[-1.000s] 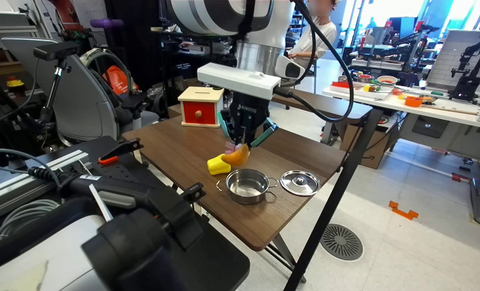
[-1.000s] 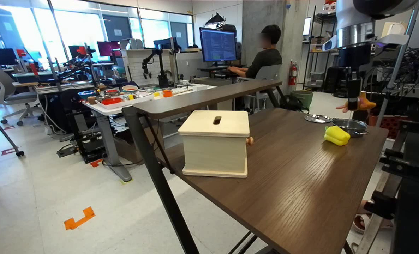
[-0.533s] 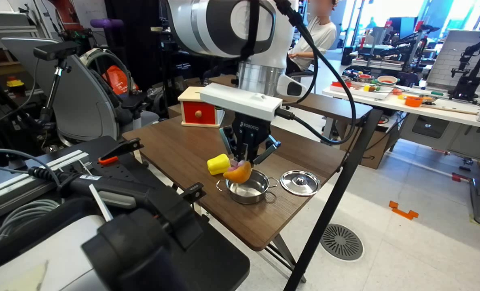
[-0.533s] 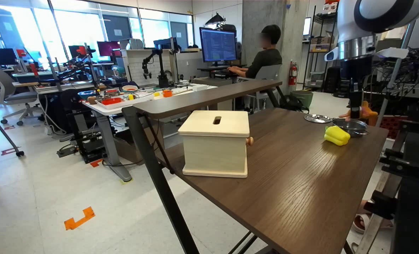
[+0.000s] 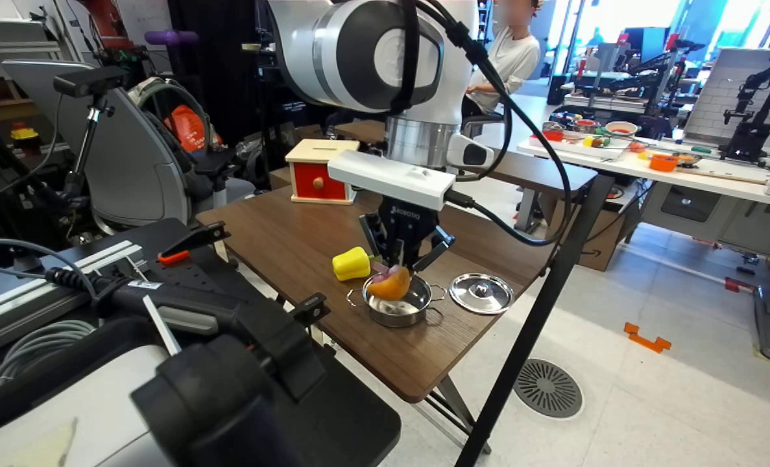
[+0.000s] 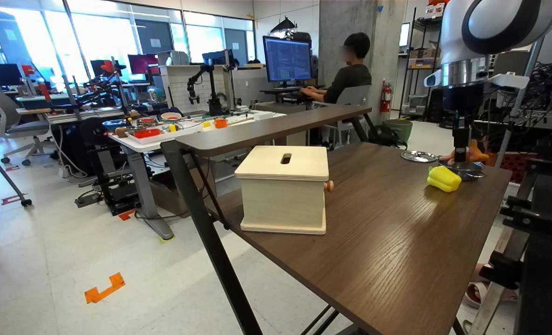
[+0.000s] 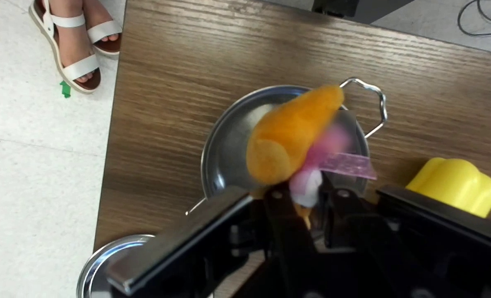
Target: Pick up the bear plush toy from the table and put it in the pot
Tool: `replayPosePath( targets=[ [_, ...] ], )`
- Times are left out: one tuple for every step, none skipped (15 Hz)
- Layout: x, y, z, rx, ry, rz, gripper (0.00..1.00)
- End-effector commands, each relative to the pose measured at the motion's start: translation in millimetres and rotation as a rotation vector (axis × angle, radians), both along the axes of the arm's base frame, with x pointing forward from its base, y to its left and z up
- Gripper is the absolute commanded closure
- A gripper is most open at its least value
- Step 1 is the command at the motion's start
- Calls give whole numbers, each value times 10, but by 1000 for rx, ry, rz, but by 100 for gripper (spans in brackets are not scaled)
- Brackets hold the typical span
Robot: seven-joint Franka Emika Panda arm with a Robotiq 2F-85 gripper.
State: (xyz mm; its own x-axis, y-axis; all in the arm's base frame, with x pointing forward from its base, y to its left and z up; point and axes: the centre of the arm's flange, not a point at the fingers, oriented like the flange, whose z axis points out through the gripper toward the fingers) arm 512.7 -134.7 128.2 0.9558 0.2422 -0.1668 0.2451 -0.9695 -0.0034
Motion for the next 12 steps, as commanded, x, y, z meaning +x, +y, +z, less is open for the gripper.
replayPosePath(
  targets=[
    [110, -36, -93, -22, -16, -4, 96],
    [124, -37, -110, -23, -16, -5, 96],
    [135, -38, -122, -24, -15, -6, 96],
    [145, -44, -127, -22, -14, -12, 58],
    [152, -49, -129, -21, -14, -15, 57],
    [157, -58, -121, -21, -16, -19, 50],
    [159, -63, -112, -22, -21, -22, 44],
    [164, -74, -105, -21, -21, -25, 35],
    [171, -82, -98, -21, -21, -28, 29],
    [176, -90, -93, -21, -23, -31, 21],
    [177, -94, -89, -21, -23, -33, 14],
    [172, -95, -78, -21, -25, -33, 8]
  ],
)
